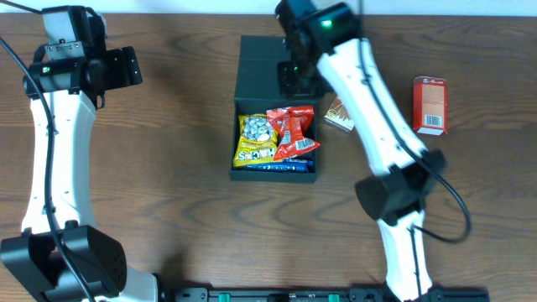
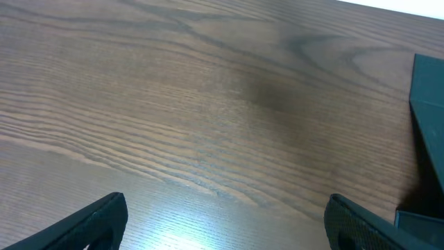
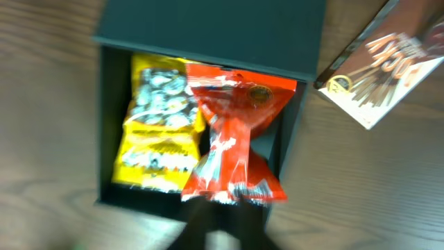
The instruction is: Pack container
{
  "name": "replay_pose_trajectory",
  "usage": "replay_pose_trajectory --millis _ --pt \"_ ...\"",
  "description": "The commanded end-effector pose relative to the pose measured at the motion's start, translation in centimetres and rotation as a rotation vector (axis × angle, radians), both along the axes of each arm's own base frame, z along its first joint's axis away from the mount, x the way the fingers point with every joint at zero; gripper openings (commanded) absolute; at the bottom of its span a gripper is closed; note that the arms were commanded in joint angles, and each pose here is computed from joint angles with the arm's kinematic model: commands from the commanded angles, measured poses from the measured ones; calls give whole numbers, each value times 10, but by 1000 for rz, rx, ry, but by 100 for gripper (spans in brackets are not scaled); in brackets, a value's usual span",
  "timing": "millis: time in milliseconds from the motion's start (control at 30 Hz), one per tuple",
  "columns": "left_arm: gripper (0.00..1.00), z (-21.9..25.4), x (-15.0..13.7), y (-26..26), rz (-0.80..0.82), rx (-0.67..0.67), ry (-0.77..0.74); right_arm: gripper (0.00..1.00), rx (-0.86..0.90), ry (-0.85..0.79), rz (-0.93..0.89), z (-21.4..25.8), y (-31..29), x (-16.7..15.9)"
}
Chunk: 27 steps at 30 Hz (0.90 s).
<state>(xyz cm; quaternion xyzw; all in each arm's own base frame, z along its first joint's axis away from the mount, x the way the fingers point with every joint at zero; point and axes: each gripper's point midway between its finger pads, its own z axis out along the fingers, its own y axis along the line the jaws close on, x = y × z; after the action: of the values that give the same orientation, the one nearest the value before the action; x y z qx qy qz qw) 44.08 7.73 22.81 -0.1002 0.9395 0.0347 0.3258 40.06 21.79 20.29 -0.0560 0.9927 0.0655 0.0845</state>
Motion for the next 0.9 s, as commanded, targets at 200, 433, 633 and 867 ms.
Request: replay_pose_trajectory --millis 200,433,633,867 --pt "91 -5 -2 0 -2 -4 17 1 -121 244 149 -98 6 -37" --pt "91 -7 -4 0 -2 -5 29 2 -202 413 114 -175 -18 -76" --pt "91 -6 -4 0 -2 -5 28 2 -198 405 116 -175 -16 -74" --pt "91 -6 -4 0 -2 -5 29 1 -167 331 116 -129 -5 -54"
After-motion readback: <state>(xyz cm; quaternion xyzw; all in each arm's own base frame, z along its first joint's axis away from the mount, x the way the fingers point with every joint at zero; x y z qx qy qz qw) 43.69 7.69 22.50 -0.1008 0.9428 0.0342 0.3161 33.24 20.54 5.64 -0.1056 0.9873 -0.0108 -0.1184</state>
